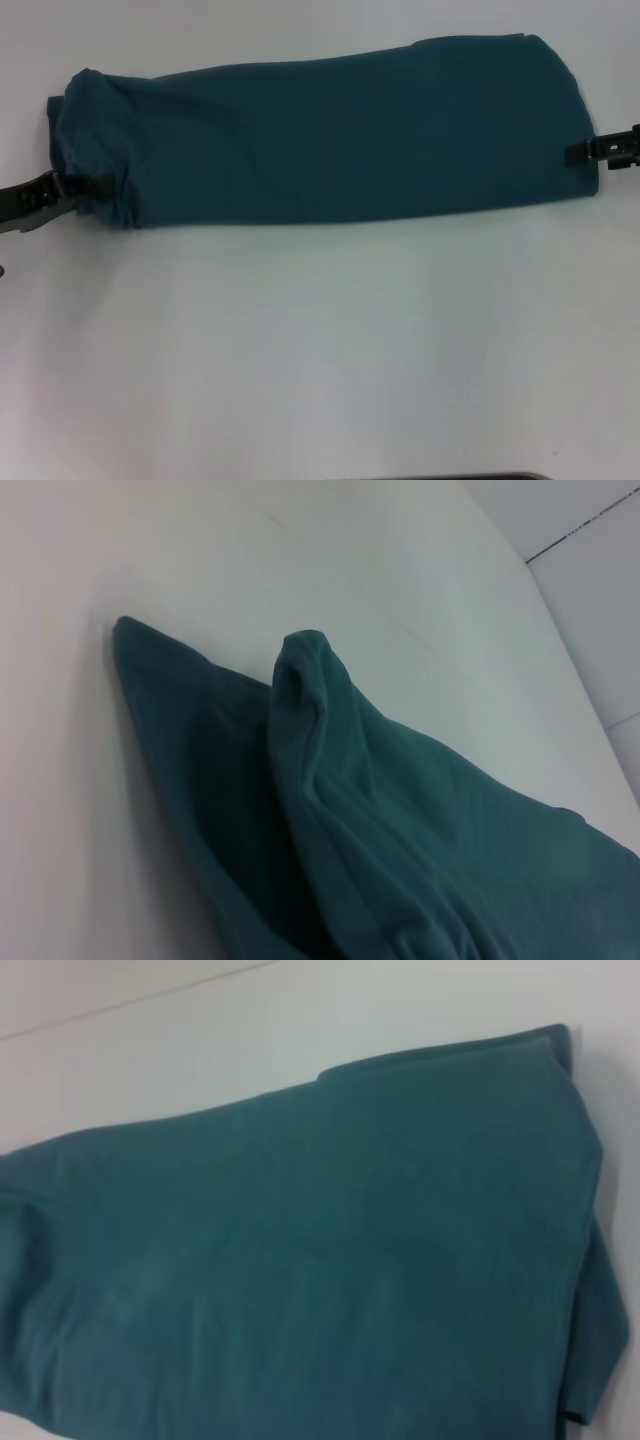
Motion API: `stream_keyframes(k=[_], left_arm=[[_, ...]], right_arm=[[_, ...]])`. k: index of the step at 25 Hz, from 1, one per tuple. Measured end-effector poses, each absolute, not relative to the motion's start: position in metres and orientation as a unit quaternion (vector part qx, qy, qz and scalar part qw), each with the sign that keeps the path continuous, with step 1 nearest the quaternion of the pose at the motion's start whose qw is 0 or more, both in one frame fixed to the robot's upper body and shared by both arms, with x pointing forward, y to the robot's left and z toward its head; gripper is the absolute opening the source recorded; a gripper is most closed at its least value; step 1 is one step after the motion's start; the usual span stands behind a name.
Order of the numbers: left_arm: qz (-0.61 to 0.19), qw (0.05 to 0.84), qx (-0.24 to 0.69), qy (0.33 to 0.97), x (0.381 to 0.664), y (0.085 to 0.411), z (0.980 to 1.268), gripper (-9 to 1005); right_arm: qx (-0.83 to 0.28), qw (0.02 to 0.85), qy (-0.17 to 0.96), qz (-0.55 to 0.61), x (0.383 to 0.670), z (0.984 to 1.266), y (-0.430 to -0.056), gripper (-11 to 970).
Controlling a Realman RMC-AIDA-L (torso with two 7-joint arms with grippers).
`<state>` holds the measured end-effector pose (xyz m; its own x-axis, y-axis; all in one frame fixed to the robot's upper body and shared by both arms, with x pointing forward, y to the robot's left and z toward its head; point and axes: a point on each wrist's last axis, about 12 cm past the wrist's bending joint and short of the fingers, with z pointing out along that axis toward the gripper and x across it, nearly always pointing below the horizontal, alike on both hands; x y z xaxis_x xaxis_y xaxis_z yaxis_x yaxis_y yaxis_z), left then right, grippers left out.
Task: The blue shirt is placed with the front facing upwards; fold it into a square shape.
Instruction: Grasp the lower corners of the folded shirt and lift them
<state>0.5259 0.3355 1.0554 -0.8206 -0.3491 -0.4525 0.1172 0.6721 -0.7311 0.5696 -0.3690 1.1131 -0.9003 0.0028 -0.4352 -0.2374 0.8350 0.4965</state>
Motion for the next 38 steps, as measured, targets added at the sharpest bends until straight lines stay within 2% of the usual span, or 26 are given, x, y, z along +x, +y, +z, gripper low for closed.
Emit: stream_keyframes(k=[5,14,22,38], left_arm=[[-0.399,0.291,-0.068,0.867,0.525,0.336,1.055,21],[-0.400,0.291,-0.067,0.866,0.526,0.335,1.055,21],[-0.402,0.290,-0.069,0.866,0.525,0.335,1.055,21],[-0.403,0.291,-0.065,0.865,0.524,0.336,1.057,21]], right_arm=[[-0.066,0.211,0.936,0.273,0.571,1.112,-0.366,915],[-0.036,0.226,0.939,0.255,0.575,1.129,-0.385,915],[-0.039,0.245,0.940,0.235,0.588,1.119,-0.363,916],[-0.032,0.252,0.945,0.209,0.598,1.107,-0.350,915]])
